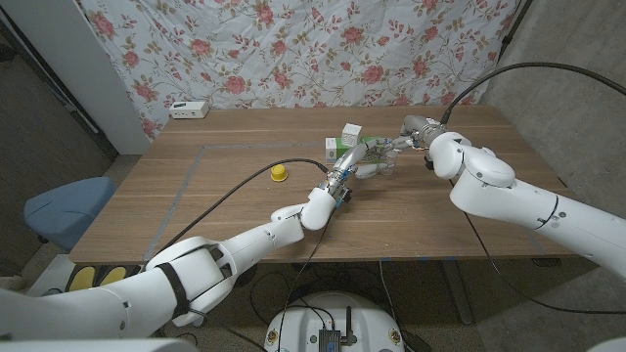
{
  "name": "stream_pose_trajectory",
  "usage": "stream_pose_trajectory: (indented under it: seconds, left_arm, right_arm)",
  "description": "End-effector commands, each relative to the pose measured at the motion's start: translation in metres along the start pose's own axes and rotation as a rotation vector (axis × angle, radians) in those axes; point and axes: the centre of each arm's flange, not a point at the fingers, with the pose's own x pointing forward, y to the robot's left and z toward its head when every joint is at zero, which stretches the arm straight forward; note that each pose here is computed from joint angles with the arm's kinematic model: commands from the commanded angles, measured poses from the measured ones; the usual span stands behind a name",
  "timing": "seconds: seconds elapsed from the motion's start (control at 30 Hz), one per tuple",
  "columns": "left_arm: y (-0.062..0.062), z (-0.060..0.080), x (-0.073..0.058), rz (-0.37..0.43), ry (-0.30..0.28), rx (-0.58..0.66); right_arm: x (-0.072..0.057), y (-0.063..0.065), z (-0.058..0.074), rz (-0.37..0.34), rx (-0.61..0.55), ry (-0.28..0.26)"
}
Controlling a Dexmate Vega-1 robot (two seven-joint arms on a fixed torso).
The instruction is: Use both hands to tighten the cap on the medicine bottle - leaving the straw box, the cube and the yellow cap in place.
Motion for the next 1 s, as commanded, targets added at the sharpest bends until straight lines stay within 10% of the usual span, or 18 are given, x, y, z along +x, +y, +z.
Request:
stream_pose_trajectory:
  seconds: [0.03, 1.0]
  left_arm:
    - [0.0, 0.0, -0.001, 0.003, 0.001, 0.002]
    - [0.0, 0.003, -0.003, -0.005, -0.009, 0.004]
  right_arm:
    - [-0.002, 0.001, 0.003, -0.019, -0.01, 0.009]
    - [-0.017, -0.004, 0.001, 0.031, -0.023, -0.018]
